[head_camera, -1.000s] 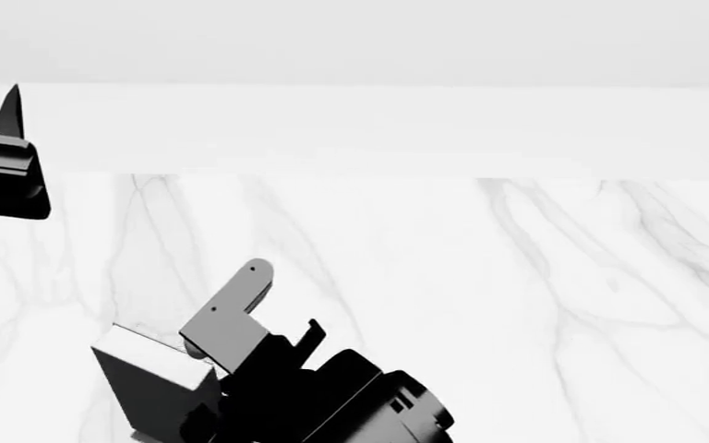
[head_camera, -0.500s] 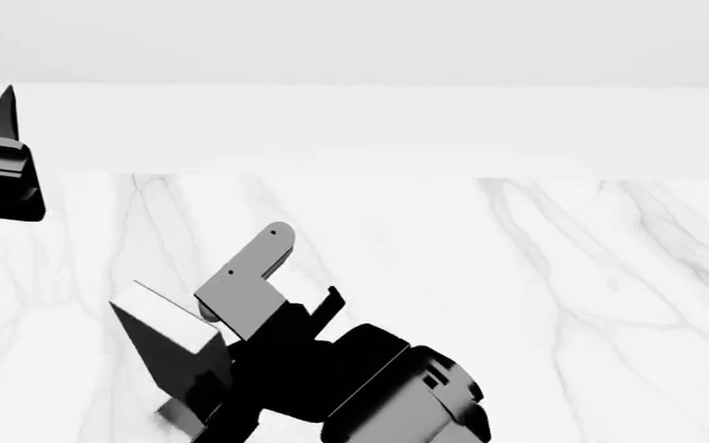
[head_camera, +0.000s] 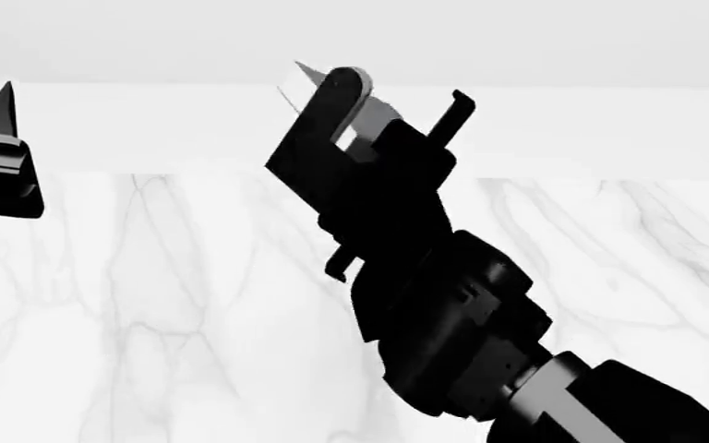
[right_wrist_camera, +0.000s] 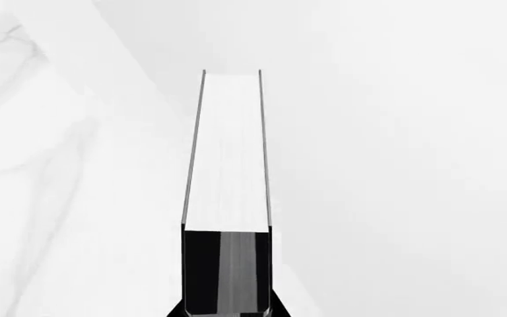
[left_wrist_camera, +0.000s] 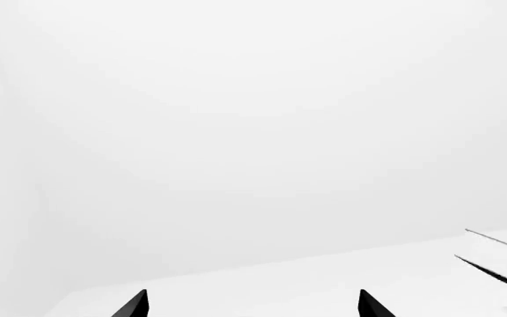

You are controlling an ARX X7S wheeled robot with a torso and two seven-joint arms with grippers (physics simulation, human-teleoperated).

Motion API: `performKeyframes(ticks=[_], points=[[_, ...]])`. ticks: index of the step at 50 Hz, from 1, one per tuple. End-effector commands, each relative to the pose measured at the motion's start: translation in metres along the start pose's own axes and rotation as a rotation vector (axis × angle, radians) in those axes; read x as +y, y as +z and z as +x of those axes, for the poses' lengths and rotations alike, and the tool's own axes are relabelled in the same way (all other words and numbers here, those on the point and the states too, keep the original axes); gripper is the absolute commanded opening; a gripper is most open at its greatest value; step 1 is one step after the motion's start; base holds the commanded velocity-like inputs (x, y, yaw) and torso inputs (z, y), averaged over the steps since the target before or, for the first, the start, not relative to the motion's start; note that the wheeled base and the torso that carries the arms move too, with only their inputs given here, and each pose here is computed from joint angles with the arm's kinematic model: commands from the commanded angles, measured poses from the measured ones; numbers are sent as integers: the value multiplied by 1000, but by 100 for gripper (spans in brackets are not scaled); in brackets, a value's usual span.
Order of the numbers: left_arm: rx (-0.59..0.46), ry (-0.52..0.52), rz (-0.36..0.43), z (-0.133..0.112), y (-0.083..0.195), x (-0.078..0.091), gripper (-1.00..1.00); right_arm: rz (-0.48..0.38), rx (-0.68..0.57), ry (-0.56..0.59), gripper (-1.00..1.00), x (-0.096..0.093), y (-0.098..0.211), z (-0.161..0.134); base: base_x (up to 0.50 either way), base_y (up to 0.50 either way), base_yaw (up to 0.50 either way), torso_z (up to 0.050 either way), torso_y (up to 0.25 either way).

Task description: Pick up the book on the left and place it on top of the shelf.

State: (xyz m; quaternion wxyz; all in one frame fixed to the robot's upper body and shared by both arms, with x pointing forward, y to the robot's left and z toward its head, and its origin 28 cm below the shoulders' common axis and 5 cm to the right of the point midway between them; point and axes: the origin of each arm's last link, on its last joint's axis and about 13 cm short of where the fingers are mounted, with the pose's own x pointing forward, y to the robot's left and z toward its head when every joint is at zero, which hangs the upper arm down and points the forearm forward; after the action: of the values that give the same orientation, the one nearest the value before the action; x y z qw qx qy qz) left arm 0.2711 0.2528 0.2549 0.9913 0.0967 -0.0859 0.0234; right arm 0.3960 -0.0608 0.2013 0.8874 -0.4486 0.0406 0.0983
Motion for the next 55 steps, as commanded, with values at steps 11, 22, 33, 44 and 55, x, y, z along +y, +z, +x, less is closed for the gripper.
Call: performKeyframes(ticks=[11,22,33,44,55], points=[[3,2,-3,1,-2,0,100,-602,263,-781,-100,-99,-28,12,0,0,0,0,1],[4,0,-3,1,-3,0,100,-633,594,-826,-100,-122,-62,-11,0,0,0,0,2],[5,-6,2,2,-3,-2,100,-598,797,-831,-100,-151,-69,-31,0,0,0,0,2],[-1,5,-4,-1,-1,2,100,-504,1065,-802,-100,-155,-107,-55,0,0,0,0,1],[-2,5,-5,-2,-2,2,100,-440,1211,-788,-100,-153,-133,-70,0,0,0,0,1]])
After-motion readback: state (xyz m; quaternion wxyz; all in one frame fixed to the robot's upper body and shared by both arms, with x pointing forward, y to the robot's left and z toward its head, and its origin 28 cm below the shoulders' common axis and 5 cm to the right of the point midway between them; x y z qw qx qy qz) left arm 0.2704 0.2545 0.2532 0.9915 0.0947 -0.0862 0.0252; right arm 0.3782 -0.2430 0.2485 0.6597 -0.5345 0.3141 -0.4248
